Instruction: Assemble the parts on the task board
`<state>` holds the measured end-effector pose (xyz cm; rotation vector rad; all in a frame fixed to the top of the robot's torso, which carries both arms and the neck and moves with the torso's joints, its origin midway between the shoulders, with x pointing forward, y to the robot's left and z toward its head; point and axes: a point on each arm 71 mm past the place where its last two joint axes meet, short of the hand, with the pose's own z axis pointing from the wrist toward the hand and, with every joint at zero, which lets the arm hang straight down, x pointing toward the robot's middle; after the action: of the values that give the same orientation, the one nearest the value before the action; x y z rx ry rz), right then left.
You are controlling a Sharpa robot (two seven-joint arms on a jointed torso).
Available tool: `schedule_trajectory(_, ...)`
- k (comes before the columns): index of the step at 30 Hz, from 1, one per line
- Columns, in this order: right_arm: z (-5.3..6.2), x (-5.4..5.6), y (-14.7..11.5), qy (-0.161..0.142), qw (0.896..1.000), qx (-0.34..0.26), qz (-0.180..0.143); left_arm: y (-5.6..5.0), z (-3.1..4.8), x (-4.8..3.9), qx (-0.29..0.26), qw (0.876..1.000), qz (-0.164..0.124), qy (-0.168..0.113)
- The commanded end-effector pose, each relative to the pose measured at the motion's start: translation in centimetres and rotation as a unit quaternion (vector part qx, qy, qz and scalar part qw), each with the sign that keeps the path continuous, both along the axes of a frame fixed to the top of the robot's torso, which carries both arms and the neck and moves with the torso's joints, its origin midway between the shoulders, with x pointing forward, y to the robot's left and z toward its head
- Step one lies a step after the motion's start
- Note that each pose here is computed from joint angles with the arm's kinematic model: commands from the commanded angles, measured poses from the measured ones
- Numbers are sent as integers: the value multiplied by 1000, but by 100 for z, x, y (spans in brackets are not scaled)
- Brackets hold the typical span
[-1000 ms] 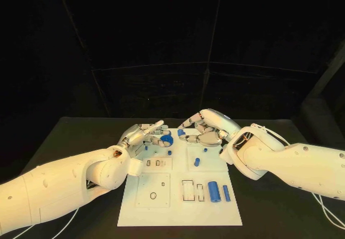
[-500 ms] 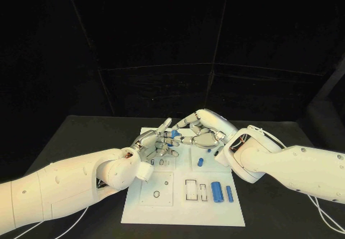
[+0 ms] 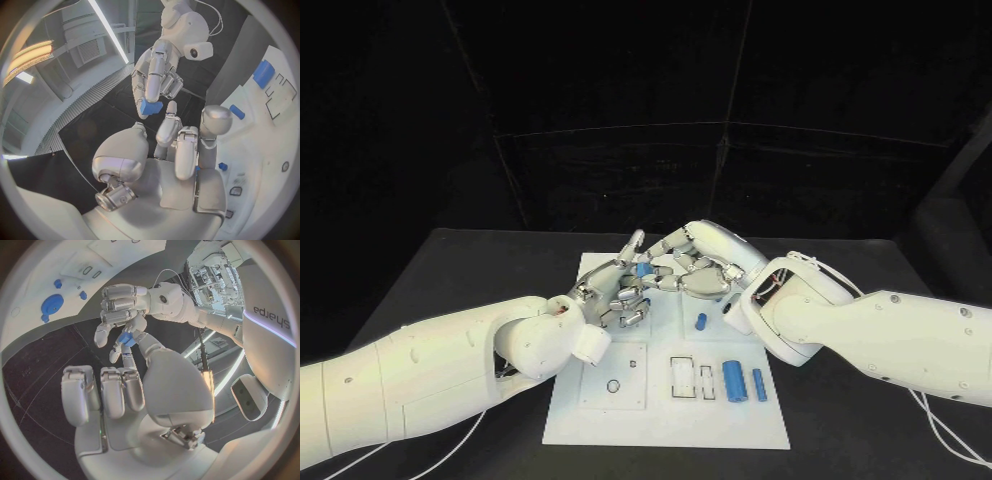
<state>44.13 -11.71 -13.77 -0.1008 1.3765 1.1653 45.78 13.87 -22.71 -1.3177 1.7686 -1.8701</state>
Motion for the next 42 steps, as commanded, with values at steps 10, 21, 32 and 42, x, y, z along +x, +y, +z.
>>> schedule_trajectory(10, 2, -3, -16, -5, 1000, -3, 5, -6, 33, -32, -34, 999, -27, 8)
schedule_trajectory(21, 3, -2, -50, -7, 1000, -4, 3, 18, 24, -37, -21, 999, -35, 3)
schedule_trajectory(32, -8, 25, -111, -9, 1000, -10, -4, 69, 25, -28, -19, 999, -29, -1)
schedule_trajectory(42, -14, 35, -141, -9, 1000, -15, -7, 88, 25, -24, -20, 999, -29, -1)
